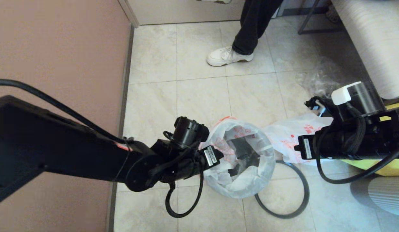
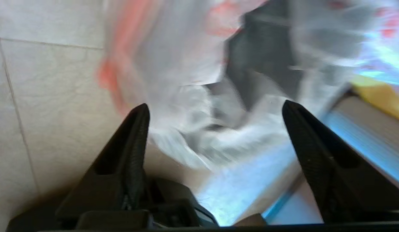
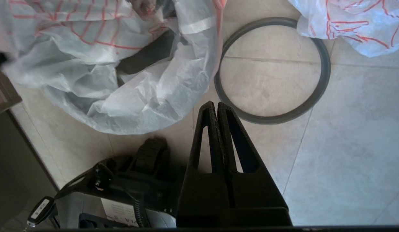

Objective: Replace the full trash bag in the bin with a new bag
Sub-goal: Put the new garbage bag on the trash can

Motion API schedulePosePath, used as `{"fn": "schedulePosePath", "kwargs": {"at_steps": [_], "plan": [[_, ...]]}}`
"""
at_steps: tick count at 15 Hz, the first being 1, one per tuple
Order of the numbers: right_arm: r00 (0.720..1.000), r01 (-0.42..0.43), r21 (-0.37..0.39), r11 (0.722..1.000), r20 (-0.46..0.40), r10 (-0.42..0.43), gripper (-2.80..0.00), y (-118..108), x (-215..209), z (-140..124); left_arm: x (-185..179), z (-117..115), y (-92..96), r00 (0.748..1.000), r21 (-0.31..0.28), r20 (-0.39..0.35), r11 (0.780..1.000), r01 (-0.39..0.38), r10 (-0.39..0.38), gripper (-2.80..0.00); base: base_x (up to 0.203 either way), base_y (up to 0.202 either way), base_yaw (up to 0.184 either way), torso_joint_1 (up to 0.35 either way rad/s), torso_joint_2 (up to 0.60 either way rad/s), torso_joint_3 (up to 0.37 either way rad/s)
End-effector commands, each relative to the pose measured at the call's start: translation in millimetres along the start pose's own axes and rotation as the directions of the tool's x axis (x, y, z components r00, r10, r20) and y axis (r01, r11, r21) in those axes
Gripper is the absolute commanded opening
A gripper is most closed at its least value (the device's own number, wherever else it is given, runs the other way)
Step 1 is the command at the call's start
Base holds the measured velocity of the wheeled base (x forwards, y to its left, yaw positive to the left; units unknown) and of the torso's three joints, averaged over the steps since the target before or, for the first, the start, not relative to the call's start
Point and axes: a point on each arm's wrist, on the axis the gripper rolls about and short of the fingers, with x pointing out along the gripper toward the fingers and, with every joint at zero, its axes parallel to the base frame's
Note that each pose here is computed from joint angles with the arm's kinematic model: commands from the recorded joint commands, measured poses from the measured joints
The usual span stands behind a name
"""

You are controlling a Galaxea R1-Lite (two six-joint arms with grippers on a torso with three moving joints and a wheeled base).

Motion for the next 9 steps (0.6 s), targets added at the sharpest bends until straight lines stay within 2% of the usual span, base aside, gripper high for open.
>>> {"fn": "schedulePosePath", "kwargs": {"at_steps": [1, 2, 5, 9], "plan": [[1.0, -0.016, -0.011, 1.0, 0.008, 0.016, -2.8, 5, -3, 0, -34, 14, -10.9, 0.997, -0.01, 0.049, 0.998, 0.066, -0.066, 0.0, 0.0, 0.0, 0.0, 0.0, 0.0, 0.0], [0.999, -0.034, -0.03, 0.999, 0.003, 0.034, -2.8, 13, -2, -1, -42, 17, -12.3, 0.995, -0.009, 0.059, 0.997, 0.076, -0.075, -2.8, 0.0, 0.0, 0.0, 0.0, 0.0, 0.0], [0.998, -0.036, -0.084, 0.996, -0.057, 0.031, -2.8, 36, 29, -6, -60, 35, -9.0, 0.994, 0.021, 0.092, 0.998, 0.059, -0.06, -2.8, 0.0, 0.0, 0.0, 0.0, 0.0, 0.0], [0.992, 0.011, -0.191, 0.981, -0.12, -0.035, -2.8, 81, 103, -11, -77, 83, 11.0, 0.985, -0.032, 0.167, 0.999, -0.026, 0.031, -2.8, 0.0, 0.0, 0.0, 0.0, 0.0, 0.0]]}}
